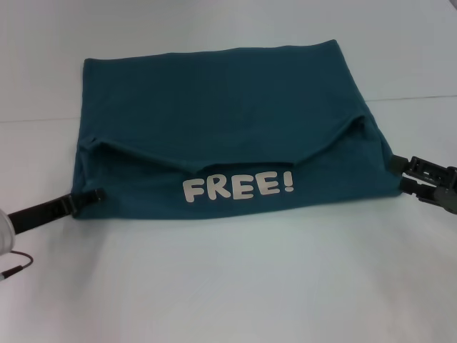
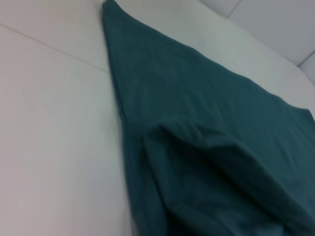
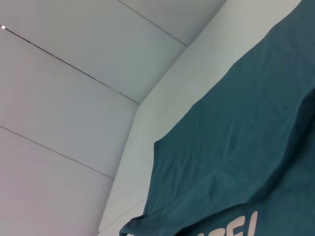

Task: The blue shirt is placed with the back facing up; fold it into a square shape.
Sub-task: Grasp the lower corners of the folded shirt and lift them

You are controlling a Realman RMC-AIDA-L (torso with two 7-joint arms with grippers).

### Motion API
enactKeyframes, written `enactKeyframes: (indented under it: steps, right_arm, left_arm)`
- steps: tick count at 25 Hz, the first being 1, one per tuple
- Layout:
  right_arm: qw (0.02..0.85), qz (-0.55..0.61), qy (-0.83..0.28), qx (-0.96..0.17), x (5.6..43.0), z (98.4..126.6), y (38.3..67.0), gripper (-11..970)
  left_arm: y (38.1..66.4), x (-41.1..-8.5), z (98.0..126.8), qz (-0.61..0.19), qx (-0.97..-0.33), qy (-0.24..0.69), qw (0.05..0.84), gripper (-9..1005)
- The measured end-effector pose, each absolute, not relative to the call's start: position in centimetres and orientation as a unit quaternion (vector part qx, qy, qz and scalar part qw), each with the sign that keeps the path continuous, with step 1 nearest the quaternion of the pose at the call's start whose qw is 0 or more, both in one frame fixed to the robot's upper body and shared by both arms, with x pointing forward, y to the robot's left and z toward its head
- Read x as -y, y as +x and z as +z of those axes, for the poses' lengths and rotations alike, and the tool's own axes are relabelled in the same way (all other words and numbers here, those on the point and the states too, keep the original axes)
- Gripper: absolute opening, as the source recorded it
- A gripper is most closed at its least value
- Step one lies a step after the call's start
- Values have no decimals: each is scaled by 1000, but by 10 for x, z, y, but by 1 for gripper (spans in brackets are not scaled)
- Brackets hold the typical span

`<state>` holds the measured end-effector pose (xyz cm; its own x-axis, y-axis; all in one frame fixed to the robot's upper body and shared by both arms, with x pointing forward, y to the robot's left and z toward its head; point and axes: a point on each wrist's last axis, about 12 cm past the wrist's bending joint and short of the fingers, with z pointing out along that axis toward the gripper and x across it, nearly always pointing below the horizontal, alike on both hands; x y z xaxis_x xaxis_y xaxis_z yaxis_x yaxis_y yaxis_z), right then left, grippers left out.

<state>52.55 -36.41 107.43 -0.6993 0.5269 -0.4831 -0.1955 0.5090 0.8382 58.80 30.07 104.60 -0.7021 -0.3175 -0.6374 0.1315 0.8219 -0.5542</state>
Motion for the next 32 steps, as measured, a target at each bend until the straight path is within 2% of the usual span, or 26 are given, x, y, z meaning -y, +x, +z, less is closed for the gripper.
enactKeyframes:
  steps: [11, 21, 27, 32]
  right_arm:
    - [375, 480, 114, -784, 367, 1072, 524, 916]
    - [377, 483, 117, -781, 368, 1073, 523, 912]
    - [373, 482, 112, -785, 369, 1075, 525, 909]
    - [343, 469, 94, -808, 370, 1077, 529, 907]
  left_arm:
    - [587, -287, 1045, -311, -873, -44, 372, 735]
    - [587, -291, 1044, -312, -877, -66, 359, 592]
    - [588, -290, 1047, -317, -875, -61, 360, 390]
    - [586, -293, 1056, -341, -870, -53, 353, 165]
